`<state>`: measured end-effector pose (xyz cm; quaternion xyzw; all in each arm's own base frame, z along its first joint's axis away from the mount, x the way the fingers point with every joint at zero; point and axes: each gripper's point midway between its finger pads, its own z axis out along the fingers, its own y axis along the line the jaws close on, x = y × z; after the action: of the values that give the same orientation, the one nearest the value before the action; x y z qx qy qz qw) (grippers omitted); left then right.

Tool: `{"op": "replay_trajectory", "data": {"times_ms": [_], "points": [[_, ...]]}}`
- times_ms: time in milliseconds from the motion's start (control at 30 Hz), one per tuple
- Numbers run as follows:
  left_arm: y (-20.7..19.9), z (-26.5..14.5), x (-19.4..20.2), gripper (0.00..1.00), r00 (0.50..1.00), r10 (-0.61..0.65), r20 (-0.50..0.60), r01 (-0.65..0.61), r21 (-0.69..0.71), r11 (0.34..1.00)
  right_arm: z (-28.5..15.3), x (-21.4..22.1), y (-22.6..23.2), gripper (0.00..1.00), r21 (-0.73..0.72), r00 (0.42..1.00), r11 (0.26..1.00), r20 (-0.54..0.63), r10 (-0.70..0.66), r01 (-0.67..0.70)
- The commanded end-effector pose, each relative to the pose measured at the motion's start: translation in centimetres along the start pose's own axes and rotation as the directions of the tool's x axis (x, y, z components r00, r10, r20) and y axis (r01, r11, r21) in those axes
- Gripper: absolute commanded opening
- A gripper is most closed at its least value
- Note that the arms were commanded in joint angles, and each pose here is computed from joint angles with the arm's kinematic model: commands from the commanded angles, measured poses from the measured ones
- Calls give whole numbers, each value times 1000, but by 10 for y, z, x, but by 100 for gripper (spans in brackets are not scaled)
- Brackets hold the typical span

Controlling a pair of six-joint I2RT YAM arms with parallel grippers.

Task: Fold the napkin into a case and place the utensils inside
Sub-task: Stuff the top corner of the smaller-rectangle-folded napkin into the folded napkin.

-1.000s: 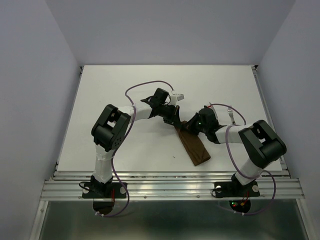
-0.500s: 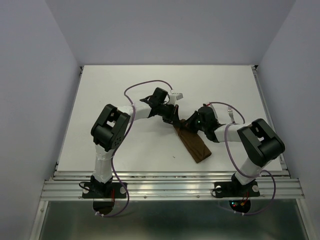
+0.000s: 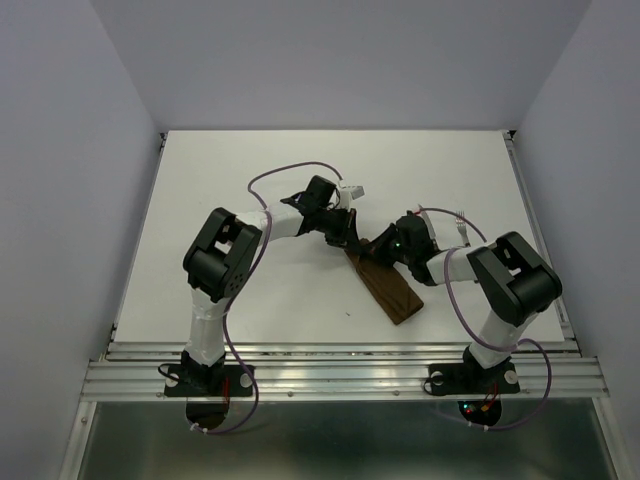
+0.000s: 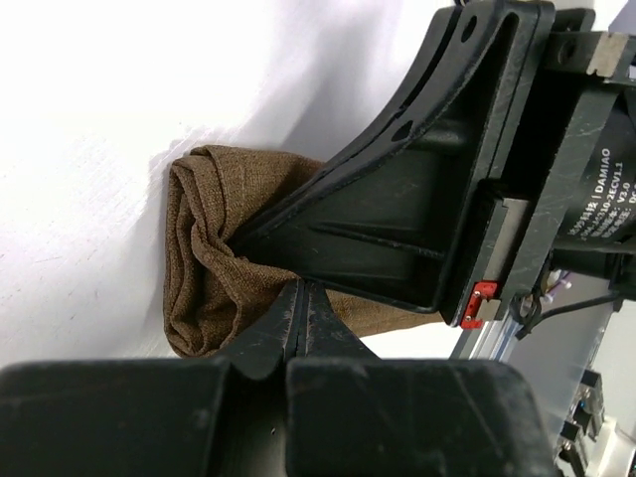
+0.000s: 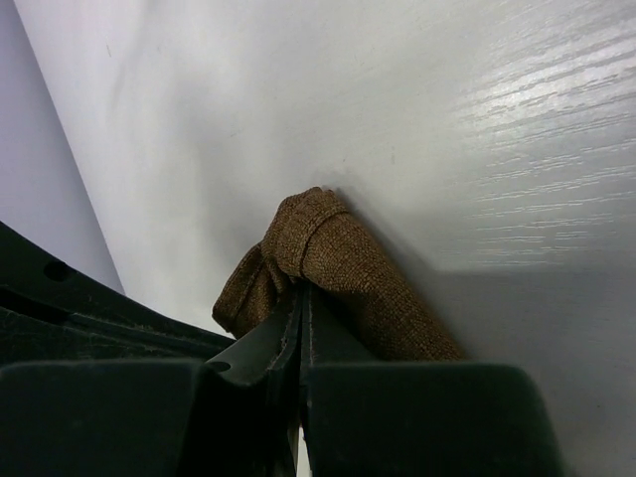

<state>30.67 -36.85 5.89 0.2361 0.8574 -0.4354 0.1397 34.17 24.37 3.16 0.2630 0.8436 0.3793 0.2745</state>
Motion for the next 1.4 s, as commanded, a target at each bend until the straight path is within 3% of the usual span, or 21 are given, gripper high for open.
{"op": "replay_trajectory", "data": {"times_ms": [0,233,533,667,700,933,1100,1233,1367], "points": [[-13,2,-21,0,998,0,55,-2,21,1000,3,4,-20,1,60,999,997,4,46,-46],[-4,3,-23,0,995,-78,69,81,-38,996,0,-2,-38,1,165,990,977,62,124,-132],[3,-7,-16,0,987,-136,88,145,-112,983,-14,-10,-19,1,116,991,986,83,108,-117],[-6,-16,-16,16,989,-115,89,123,-100,987,-21,-17,-8,1,92,991,991,109,82,-92],[-8,-17,-16,24,990,-113,89,122,-100,987,-22,-17,-8,1,99,992,991,101,75,-85],[-27,-34,-31,30,990,-70,124,81,-83,993,-28,-23,3,1,87,993,995,113,40,-50],[-33,-43,-36,31,988,-54,141,66,-83,994,-29,-22,8,1,79,995,997,96,18,-25],[-23,-44,-32,24,987,-74,140,91,-113,989,-27,-21,14,1,58,997,998,78,-7,3],[-11,-44,-25,24,988,-86,127,107,-167,980,-25,-20,21,1,38,998,999,62,-34,31]]}}
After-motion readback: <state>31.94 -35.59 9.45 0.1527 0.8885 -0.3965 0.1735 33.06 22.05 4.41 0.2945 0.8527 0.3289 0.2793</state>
